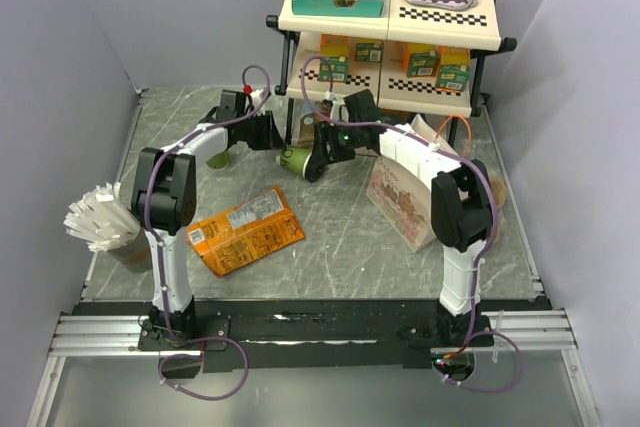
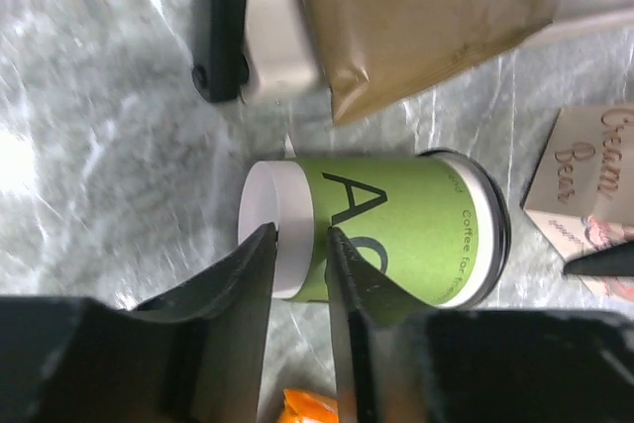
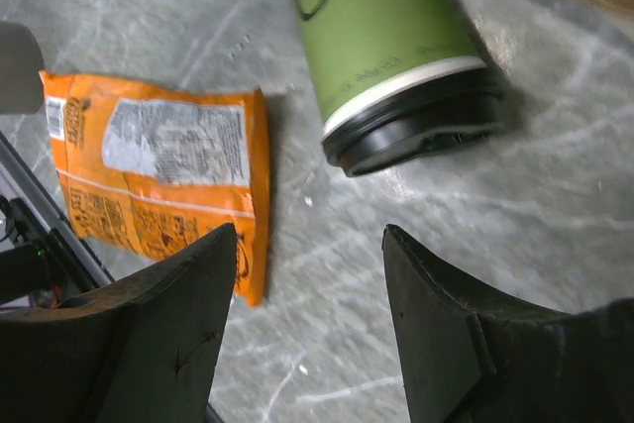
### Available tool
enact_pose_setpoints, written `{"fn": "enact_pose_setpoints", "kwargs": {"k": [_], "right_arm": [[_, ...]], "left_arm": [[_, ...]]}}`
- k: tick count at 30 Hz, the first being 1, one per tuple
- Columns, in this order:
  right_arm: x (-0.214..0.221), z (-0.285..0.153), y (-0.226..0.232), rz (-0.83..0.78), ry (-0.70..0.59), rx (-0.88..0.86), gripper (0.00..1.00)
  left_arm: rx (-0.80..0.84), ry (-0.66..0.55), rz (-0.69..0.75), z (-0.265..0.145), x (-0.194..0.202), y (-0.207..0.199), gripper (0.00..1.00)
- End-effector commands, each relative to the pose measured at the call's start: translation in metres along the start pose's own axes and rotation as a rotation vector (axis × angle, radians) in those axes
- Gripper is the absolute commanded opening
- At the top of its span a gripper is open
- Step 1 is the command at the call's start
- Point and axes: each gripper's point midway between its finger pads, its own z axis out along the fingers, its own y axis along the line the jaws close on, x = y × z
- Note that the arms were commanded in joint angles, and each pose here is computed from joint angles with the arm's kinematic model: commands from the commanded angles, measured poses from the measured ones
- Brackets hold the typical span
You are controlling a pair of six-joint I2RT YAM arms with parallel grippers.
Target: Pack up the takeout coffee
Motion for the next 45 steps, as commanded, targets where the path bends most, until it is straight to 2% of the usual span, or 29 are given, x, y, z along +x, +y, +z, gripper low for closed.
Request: {"fn": "enact_pose_setpoints", "kwargs": {"k": [1,2,8,21,29,39,45], "right_arm": [[-0.014,-0.027,0.025,-0.033,-0.062,-0.061,0.68],[-0.013,-0.029,0.026,-0.035,-0.063,-0.063,0.68],[-0.012,-0.035,0.026,-0.041,-0.072,-0.06,0.68],[-0.008,-0.036,0.021,-0.039,-0.065,-0.051,0.68],[-0.011,-0.035,0.022,-0.044,-0.068,-0.051,0.69],[-0.011,-0.036,0.021,-0.047,-0.07,-0.046,0.69],[-0.012,-0.035,0.02,-0.048,-0.072,-0.046,0.69]], "left_arm": [[0.047,-0.028,-0.001,-0.022,-0.007,-0.023,0.29],[0.05,-0.022,-0.004,-0.024,-0.005,-0.024,0.23],[0.082,-0.009,-0.027,-0.029,0.007,-0.03,0.17],[0.292,0.017,-0.03,-0.031,0.013,-0.06,0.18],[0.35,0.052,-0.055,-0.024,0.021,-0.063,0.2],[0.332,0.072,-0.073,-0.015,0.023,-0.055,0.2],[0.285,0.082,-0.134,-0.01,0.027,-0.048,0.25]]}}
